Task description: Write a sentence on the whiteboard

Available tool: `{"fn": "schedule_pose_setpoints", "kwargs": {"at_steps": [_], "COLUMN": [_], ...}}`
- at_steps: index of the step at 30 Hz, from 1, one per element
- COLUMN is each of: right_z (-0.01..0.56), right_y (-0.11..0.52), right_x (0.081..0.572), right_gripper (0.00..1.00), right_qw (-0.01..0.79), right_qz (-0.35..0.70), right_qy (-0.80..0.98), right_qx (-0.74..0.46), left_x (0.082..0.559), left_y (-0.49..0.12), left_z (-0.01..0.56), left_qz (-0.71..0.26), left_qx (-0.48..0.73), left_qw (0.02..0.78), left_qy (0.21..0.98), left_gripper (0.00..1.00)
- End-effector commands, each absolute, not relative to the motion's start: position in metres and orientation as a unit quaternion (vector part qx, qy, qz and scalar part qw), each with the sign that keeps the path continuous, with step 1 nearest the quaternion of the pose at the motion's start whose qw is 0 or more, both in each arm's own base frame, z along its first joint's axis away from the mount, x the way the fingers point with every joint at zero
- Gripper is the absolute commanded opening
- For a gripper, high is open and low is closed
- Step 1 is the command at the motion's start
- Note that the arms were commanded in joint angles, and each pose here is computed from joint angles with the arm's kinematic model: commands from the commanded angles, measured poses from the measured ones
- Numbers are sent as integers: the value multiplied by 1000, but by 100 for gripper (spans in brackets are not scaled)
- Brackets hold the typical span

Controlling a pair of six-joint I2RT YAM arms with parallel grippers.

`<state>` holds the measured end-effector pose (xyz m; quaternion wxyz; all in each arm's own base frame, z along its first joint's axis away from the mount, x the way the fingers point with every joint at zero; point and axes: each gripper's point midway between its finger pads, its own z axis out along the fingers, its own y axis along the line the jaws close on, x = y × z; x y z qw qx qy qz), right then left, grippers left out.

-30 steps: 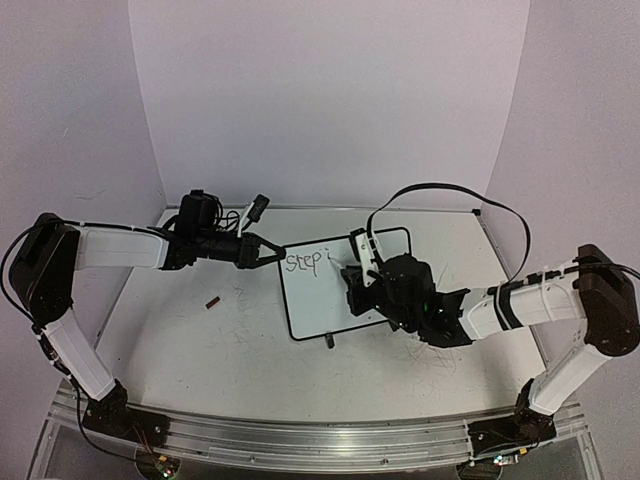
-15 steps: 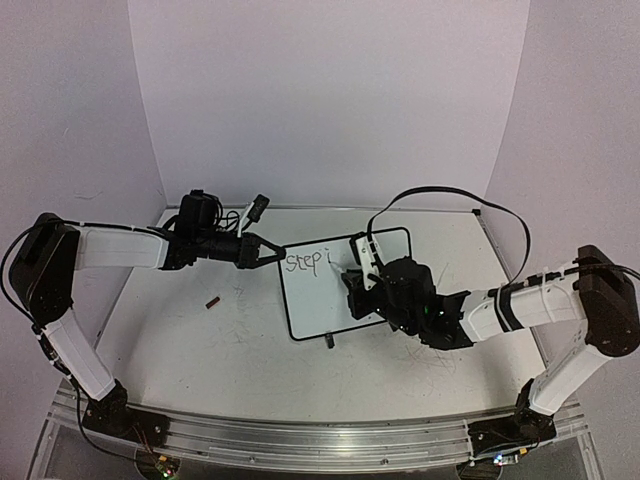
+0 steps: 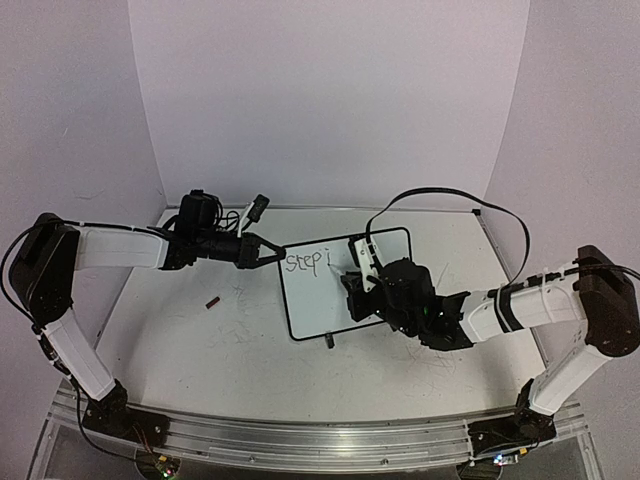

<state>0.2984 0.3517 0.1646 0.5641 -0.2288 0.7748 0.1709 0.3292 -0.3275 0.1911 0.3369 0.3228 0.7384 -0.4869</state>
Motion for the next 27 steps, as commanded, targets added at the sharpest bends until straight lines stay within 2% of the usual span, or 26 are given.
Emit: {"fn": "schedule_pose_setpoints", "kwargs": {"at_steps": [1, 9, 27], "right_z": [164, 203, 214], "right_y": [349, 350, 351], "right_x": [295, 299, 313], "right_gripper": [0, 0, 0], "right_qw": [560, 599, 615], "right_qz": [170, 183, 169], "right_qy": [778, 749, 743], "right_qx": [-227, -216, -204], "left_x": [333, 333, 332], "left_y": [-323, -323, -323], "left_z": [211, 211, 211], "left_qz": [-472, -471, -472], "left_qx": [332, 332, 333], "left_qw": [373, 374, 373], "left_qy": [727, 727, 726], "left_gripper": [0, 0, 0]}}
